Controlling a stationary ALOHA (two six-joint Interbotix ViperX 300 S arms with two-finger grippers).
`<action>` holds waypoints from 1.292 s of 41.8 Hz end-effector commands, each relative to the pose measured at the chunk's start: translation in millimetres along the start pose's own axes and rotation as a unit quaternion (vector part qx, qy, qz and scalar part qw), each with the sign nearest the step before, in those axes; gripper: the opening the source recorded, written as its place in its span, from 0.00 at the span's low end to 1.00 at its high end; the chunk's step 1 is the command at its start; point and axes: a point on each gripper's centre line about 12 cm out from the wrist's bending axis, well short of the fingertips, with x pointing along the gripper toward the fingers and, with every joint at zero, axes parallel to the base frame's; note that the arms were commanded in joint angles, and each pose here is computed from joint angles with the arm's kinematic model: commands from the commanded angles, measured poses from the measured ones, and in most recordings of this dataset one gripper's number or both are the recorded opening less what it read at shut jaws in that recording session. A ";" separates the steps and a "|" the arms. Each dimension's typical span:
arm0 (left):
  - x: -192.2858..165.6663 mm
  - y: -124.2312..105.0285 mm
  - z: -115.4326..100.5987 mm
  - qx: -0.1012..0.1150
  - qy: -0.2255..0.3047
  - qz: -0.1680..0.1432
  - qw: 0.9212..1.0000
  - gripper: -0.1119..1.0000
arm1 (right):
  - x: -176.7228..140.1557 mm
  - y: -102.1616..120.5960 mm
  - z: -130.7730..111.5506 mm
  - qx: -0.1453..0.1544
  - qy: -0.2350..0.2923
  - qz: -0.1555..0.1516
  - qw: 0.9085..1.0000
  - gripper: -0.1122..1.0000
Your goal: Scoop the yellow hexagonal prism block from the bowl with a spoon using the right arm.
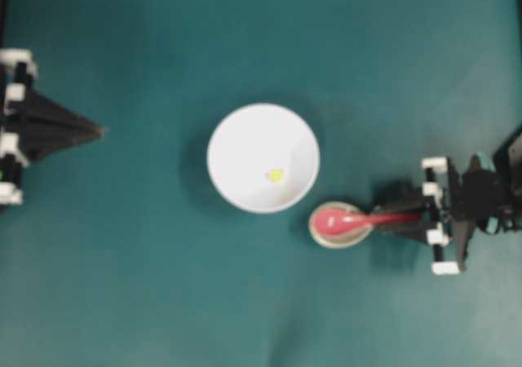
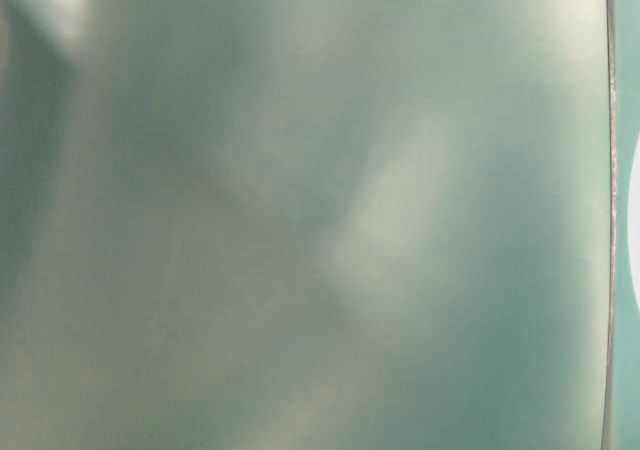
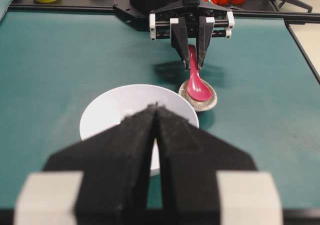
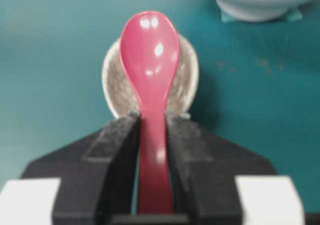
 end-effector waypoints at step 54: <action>0.2 0.1 9.0 0.002 -0.012 0.000 1.000 0.10 | 47.0 -83.8 192.1 0.119 0.242 -0.024 0.963 0.31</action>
